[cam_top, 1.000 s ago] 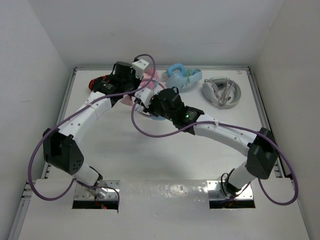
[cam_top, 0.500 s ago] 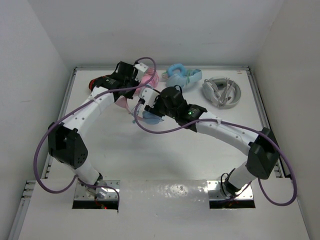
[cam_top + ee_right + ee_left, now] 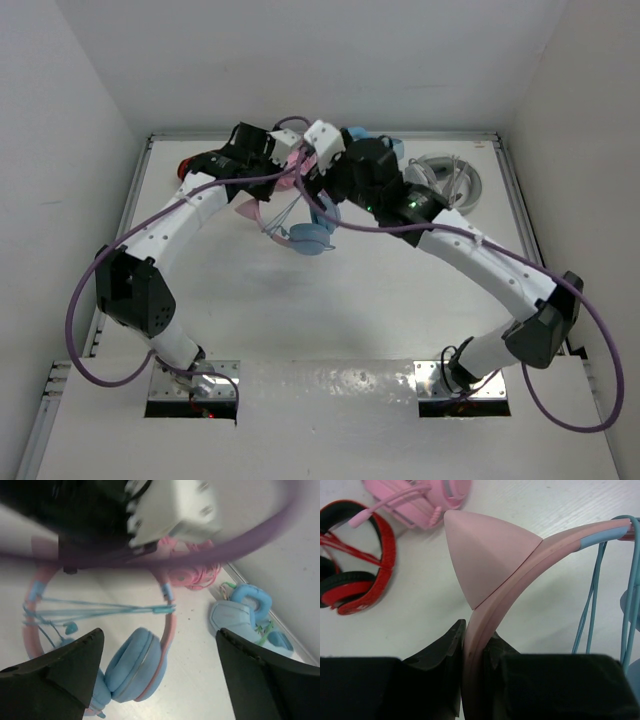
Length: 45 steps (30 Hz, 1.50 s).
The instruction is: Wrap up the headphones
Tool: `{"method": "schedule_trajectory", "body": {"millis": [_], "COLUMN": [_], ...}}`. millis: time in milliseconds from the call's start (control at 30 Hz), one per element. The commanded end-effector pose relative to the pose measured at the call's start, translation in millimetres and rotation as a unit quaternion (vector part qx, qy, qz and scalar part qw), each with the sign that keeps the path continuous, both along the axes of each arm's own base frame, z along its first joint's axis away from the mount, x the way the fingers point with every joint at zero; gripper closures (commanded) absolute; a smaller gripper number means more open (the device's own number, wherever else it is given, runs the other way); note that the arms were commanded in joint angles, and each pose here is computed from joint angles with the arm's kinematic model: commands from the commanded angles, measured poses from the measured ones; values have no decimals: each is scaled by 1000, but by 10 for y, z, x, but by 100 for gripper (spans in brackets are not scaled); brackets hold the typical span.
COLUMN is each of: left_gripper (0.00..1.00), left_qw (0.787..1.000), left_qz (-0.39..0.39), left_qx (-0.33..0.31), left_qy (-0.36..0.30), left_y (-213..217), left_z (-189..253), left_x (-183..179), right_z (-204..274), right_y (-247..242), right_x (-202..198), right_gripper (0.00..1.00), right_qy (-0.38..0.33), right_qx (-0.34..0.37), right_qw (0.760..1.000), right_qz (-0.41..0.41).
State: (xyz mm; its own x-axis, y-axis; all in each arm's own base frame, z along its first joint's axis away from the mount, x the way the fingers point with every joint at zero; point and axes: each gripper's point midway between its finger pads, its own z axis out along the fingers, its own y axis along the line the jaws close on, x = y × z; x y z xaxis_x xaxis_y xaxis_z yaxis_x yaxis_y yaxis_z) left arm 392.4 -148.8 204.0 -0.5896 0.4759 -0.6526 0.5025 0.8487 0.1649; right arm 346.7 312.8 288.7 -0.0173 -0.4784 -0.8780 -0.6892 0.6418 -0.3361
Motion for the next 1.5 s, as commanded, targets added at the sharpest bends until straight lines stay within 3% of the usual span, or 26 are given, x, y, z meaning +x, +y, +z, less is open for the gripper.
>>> {"method": "schedule_trajectory", "body": {"millis": [0,133,200,233,267,367,667,900,1000,1100,1367,1467], "left_gripper": [100,100,100,100,100,100,100,100,100,100,100,100], "left_qw": [996,995,994,994,994,994,996,987,968,953,915,915], "left_qz": [-50,-57,-59,-58,-58,-53,-22,141,236,293,399,398], "left_qx": [-76,-82,-85,-86,-87,-90,-82,-77,-81,-70,-64,-52], "left_qy": [-18,-17,-22,-27,-27,-28,-14,26,0,-22,-23,-37], "left_y": [-275,-266,-266,-259,-260,-253,-54,1239,1949,2377,3209,3315], "left_z": [290,282,299,331,324,337,157,-299,-420,-554,-1100,-1244], "left_x": [-26,-62,-65,-69,-77,-84,-24,86,16,-64,-313,-334], "right_z": [744,750,538,427,314,-250,-448,-398,-459,-559,-723,-728], "right_y": [-234,-352,-319,-300,-275,-229,-116,-410,-466,-501,-534,-552], "right_x": [-25,-31,-53,-62,-62,-149,-190,-227,-282,-318,-389,-396], "right_gripper": [11,58,49,32,29,22,14,12,11,11,11,11], "right_qy": [13,106,147,165,184,246,231,189,179,177,184,179], "right_qx": [91,166,169,169,175,158,171,167,167,165,146,144], "right_qw": [994,976,970,966,961,948,953,958,960,962,965,966], "right_qz": [-59,-95,-98,-103,-112,-123,-98,-136,-131,-130,-120,-119]}}
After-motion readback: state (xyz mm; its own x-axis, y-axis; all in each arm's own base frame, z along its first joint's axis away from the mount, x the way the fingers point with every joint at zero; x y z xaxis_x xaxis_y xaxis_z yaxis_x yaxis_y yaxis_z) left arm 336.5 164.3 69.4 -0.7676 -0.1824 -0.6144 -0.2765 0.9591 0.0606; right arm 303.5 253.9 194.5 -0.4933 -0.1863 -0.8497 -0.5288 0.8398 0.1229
